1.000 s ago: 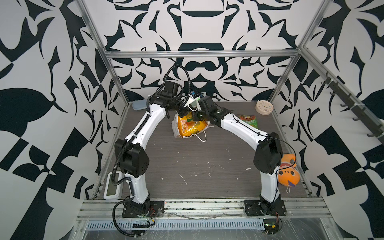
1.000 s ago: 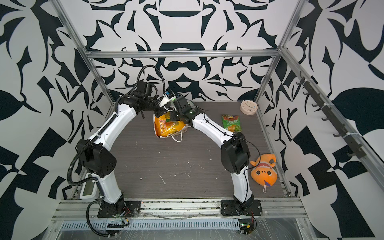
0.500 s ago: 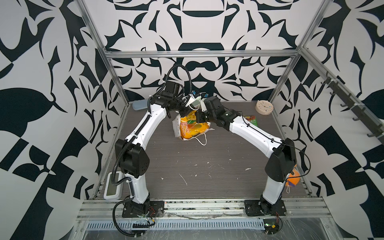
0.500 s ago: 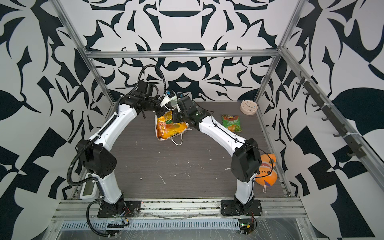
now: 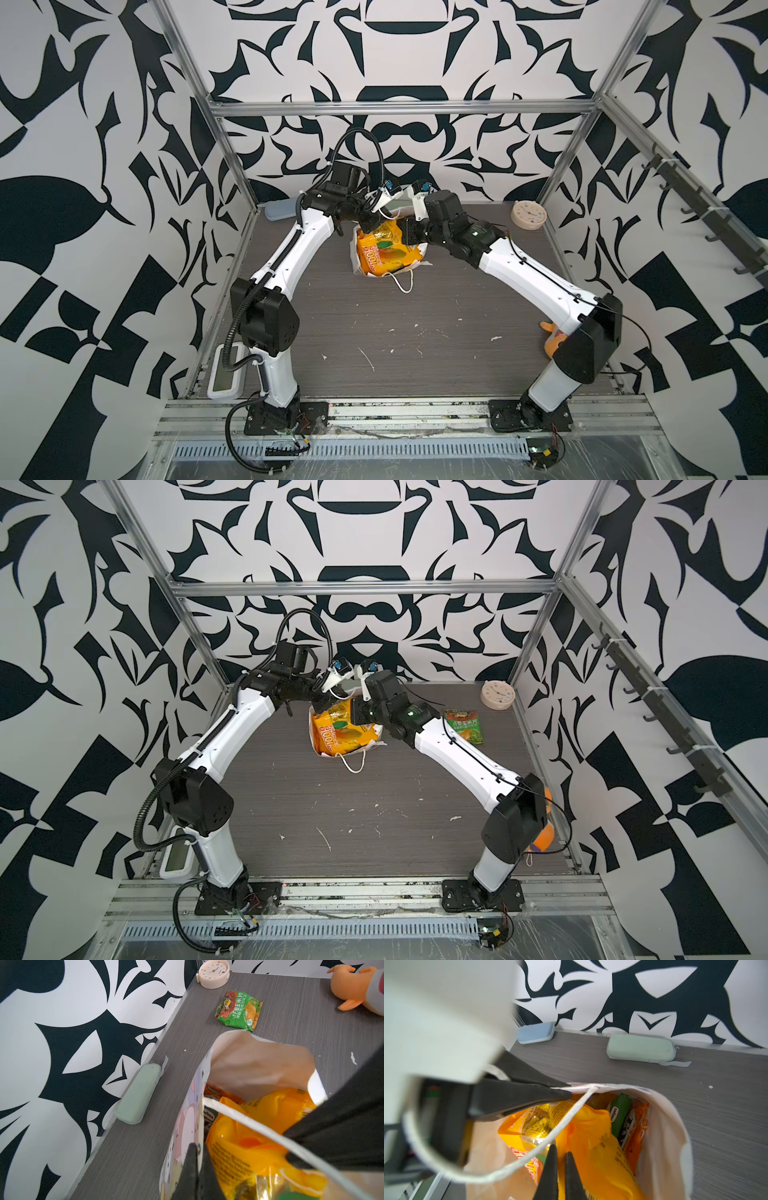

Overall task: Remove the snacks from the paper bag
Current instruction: 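Reach the right gripper down into the bag toward the yellow gummy packet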

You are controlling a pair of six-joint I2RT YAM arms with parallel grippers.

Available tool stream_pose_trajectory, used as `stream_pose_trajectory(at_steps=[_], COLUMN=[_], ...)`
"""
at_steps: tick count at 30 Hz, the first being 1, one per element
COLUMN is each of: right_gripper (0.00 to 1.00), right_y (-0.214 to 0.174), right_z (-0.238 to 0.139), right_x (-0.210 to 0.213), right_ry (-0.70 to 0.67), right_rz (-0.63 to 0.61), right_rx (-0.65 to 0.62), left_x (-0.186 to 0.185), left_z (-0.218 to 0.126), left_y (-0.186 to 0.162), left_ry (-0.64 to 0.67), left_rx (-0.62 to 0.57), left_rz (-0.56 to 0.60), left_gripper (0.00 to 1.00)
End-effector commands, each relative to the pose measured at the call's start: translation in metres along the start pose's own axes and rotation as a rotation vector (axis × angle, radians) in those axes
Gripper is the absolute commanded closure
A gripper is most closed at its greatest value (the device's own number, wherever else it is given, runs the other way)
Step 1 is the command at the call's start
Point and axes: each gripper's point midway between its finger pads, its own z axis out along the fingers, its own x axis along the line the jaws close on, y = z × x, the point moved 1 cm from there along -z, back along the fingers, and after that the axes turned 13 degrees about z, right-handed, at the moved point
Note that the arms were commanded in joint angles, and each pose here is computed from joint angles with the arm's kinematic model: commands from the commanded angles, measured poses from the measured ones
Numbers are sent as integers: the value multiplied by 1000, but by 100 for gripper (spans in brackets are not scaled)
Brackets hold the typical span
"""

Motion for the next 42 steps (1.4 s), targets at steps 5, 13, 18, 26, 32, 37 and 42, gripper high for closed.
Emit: stream_pose_trajectory(at_steps=[5, 13, 18, 26, 32, 37, 42], right_gripper=[100, 67, 54, 36, 0, 0, 0], right_y=[37, 18, -6, -21, -24, -35, -47], right_z=[-60, -36, -10, 22, 40, 60, 79], right_x=[59, 15, 2, -22, -19, -18, -17], right_ry=[282, 22, -80, -233, -225, -202, -174], right_rz=[-66, -125, -170, -196, -175, -152, -122], right_rx=[-146, -41, 58, 131, 163, 210, 257], left_x=[-7, -7, -9, -7, -8, -8, -10], left_z=[2, 2, 3, 3, 3, 4, 5], left_y=[0, 2, 4, 6, 5, 5, 4], left_ry=[-18, -19, -22, -25, -26, -27, -36], left_rx=[2, -2, -3, -2, 1, -2, -5], left_rz=[0, 3, 6, 9, 10, 14, 12], left_gripper=[100, 100, 100, 100, 100, 100, 100])
